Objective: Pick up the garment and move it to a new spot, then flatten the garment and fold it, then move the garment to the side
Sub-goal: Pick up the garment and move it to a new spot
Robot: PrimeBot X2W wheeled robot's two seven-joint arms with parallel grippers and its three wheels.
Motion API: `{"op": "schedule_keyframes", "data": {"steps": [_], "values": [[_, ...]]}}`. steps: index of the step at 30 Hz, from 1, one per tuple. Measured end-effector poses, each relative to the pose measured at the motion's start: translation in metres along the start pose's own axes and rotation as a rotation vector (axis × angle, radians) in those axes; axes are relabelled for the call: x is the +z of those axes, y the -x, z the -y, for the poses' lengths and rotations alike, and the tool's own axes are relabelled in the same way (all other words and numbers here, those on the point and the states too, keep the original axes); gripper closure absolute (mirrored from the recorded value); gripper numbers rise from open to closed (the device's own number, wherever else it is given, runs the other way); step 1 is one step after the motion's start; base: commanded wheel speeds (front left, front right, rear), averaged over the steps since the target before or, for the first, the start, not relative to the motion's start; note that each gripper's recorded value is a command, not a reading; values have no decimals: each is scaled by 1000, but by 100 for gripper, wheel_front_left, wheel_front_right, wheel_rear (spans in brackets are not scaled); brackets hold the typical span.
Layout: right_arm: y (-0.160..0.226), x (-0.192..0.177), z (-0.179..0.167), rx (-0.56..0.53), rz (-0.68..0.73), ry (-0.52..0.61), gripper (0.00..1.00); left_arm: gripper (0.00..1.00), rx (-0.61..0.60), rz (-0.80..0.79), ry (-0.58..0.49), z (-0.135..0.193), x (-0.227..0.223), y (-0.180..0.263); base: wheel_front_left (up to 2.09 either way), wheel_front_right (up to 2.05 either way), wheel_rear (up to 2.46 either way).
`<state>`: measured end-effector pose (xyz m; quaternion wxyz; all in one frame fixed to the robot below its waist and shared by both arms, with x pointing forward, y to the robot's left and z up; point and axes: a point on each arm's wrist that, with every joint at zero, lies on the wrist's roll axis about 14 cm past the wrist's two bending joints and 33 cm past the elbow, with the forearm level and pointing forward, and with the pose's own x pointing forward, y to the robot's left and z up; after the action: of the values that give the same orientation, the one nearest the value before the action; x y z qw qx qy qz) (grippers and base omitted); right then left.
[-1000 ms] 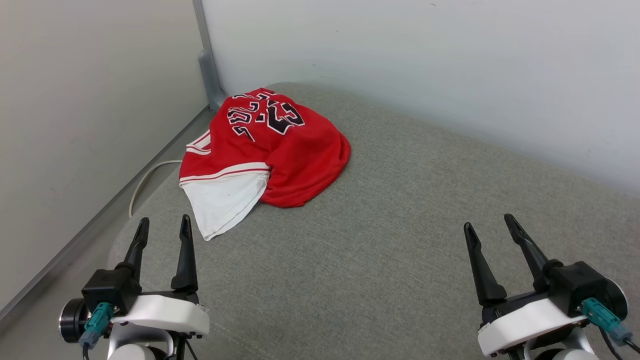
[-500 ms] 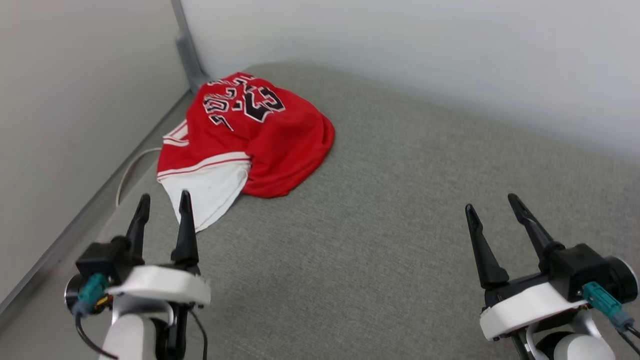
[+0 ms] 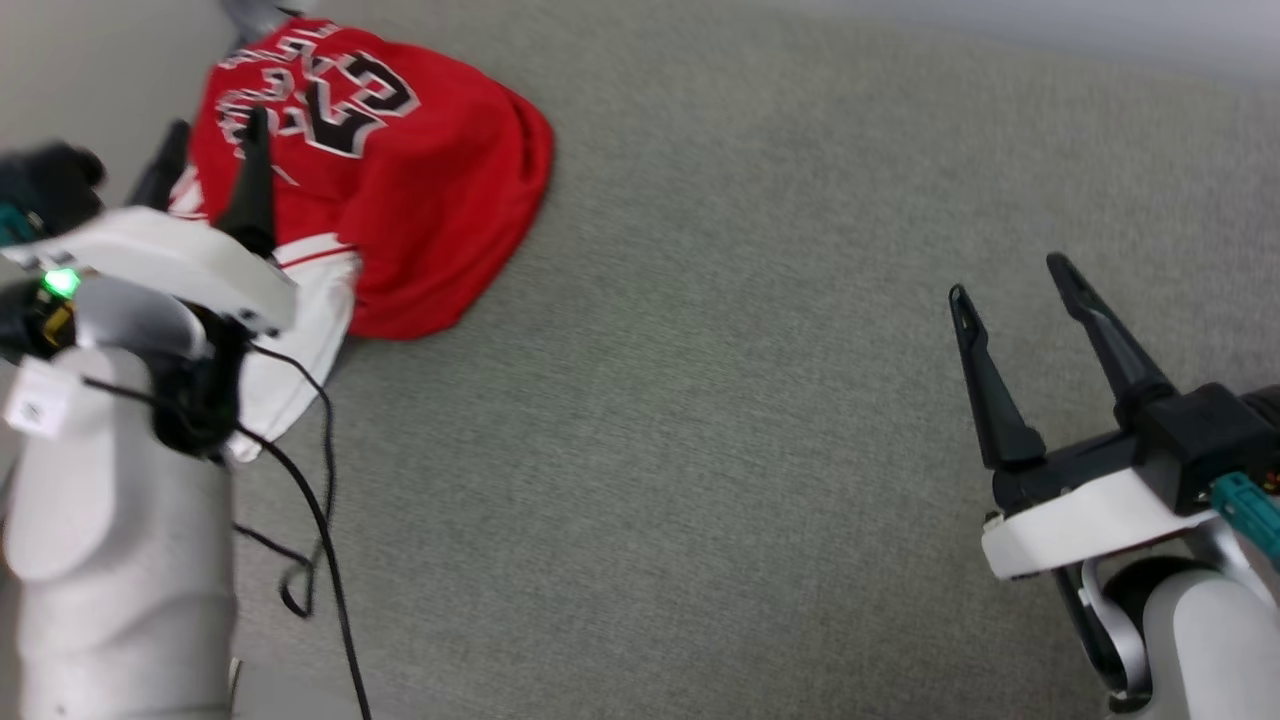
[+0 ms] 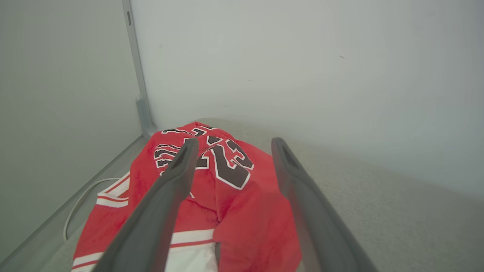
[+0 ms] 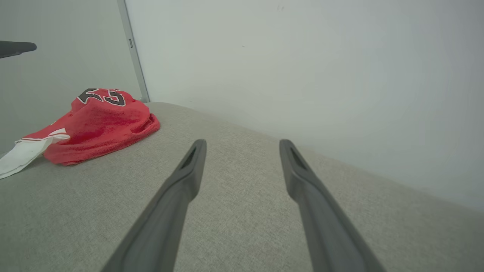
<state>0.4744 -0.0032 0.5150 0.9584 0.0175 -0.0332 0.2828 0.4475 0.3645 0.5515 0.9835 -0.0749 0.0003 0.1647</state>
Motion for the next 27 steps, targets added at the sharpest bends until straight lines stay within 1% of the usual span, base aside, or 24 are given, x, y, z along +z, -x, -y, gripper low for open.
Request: {"op": "schedule_keyframes", "data": {"steps": [3,6,9,13,16,19,22,23,24,27], "values": [[-4,-17,13,-22,-24,-12,0,0,-4,-127,-22,0,-20,-30,0,0,0],[-7,-35,25,-43,-49,-22,0,0,-19,-291,-44,5,-52,-54,0,0,0],[-8,-52,37,-62,-74,-31,0,0,-20,-457,-51,5,-88,-68,0,0,0],[-8,-73,50,-87,-105,-39,0,0,-1,-672,-51,0,-138,-72,0,0,0],[-7,-85,58,-102,-125,-43,0,0,49,-811,-40,-10,-168,-68,0,0,0],[-3,-94,66,-119,-143,-41,0,0,86,-926,-46,-16,-188,-64,0,0,0],[-2,-98,71,-132,-151,-38,0,0,98,-1004,-56,-16,-196,-62,0,0,0],[-2,-98,72,-134,-149,-37,0,20,100,-1015,-61,-16,-196,-62,0,0,0],[-1,-97,72,-135,-149,-36,0,100,100,-1017,-62,-16,-196,-63,0,0,0],[-1,-93,73,-138,-141,-33,0,100,109,-972,-83,-18,-191,-64,0,0,0]]}}
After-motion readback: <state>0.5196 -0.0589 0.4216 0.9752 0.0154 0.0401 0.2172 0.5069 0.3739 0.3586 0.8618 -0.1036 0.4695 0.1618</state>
